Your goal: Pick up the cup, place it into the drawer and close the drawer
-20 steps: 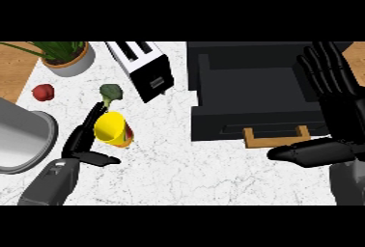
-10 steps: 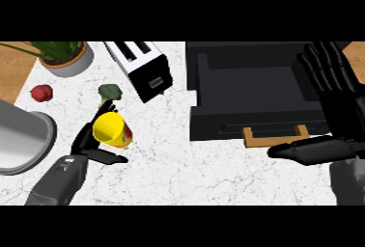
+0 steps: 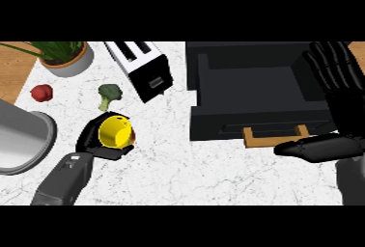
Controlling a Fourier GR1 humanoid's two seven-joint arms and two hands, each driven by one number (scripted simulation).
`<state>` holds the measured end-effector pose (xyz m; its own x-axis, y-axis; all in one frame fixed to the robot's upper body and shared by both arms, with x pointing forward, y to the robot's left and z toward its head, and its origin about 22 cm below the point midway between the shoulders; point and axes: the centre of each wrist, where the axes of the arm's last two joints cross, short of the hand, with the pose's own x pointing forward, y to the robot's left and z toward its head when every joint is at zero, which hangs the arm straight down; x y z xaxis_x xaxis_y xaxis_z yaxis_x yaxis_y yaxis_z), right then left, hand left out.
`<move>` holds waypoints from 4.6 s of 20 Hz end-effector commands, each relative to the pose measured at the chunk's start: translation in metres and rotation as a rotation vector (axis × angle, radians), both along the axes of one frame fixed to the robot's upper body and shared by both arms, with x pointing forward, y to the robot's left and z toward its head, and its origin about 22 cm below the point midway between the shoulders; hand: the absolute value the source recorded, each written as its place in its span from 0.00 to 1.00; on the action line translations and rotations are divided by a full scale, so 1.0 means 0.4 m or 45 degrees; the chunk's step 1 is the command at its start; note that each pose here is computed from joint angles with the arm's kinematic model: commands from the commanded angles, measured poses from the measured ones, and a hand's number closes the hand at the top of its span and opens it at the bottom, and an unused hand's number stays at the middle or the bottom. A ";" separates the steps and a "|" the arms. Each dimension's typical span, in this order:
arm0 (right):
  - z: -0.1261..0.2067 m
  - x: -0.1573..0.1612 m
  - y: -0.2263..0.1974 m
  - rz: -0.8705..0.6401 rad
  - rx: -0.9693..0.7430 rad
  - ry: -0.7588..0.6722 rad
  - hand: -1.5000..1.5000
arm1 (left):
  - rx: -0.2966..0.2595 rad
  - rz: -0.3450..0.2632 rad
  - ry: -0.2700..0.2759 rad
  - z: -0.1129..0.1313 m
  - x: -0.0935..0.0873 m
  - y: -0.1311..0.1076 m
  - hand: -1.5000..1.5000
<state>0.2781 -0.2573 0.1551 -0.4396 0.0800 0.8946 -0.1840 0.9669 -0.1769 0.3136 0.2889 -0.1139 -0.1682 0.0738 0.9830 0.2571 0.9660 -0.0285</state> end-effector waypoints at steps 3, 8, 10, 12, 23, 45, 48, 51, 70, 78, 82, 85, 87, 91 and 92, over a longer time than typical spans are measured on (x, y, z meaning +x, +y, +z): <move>0.016 -0.016 -0.015 -0.013 -0.001 -0.001 0.00 | -0.007 0.115 -0.334 -0.010 -0.009 -0.023 1.00; 0.003 -0.011 -0.030 -0.034 0.015 0.012 0.00 | -0.175 0.297 -0.367 0.025 0.020 0.014 1.00; -0.008 -0.005 -0.030 -0.027 0.006 0.014 0.00 | -0.155 0.467 -0.382 -0.035 -0.040 -0.022 1.00; -0.002 -0.018 -0.033 -0.051 0.020 0.016 0.00 | -0.222 0.510 -0.407 -0.033 -0.036 -0.031 1.00; -0.013 -0.045 -0.067 -0.086 -0.017 0.059 0.00 | -0.221 0.170 -0.526 0.259 0.199 -0.196 1.00; -0.055 0.005 -0.041 -0.045 -0.005 0.022 0.00 | 0.100 0.108 -0.306 0.726 0.316 -0.626 1.00; -0.026 0.005 -0.019 -0.028 -0.003 -0.007 0.00 | 0.183 0.148 -0.244 0.766 0.326 -0.660 1.00; -0.026 0.003 -0.009 -0.003 0.014 -0.023 0.00 | 0.247 0.155 -0.198 0.650 0.323 -0.631 1.00; 0.006 0.045 0.093 0.433 0.010 -0.026 0.00 | 0.187 0.013 -0.071 0.581 0.307 -0.628 0.00; 0.001 0.038 0.123 0.809 -0.261 0.131 1.00 | -0.100 0.031 -0.210 0.605 0.304 -0.633 0.00; -0.007 0.035 0.088 0.806 -0.601 0.241 1.00 | -0.113 0.096 -0.215 0.594 0.304 -0.628 0.00; -0.021 0.018 0.089 0.681 -0.716 0.283 0.00 | -0.105 0.118 -0.216 0.606 0.309 -0.634 0.00; -0.014 0.005 0.092 0.600 -0.909 0.185 0.00 | -0.139 0.149 -0.205 0.627 0.318 -0.634 0.00; -0.137 0.002 0.073 0.478 -0.961 0.259 0.00 | -0.206 0.123 -0.191 0.565 0.311 -0.604 0.00; -0.154 0.009 0.122 0.436 -0.968 0.285 0.00 | -0.212 0.117 -0.214 0.542 0.304 -0.594 0.00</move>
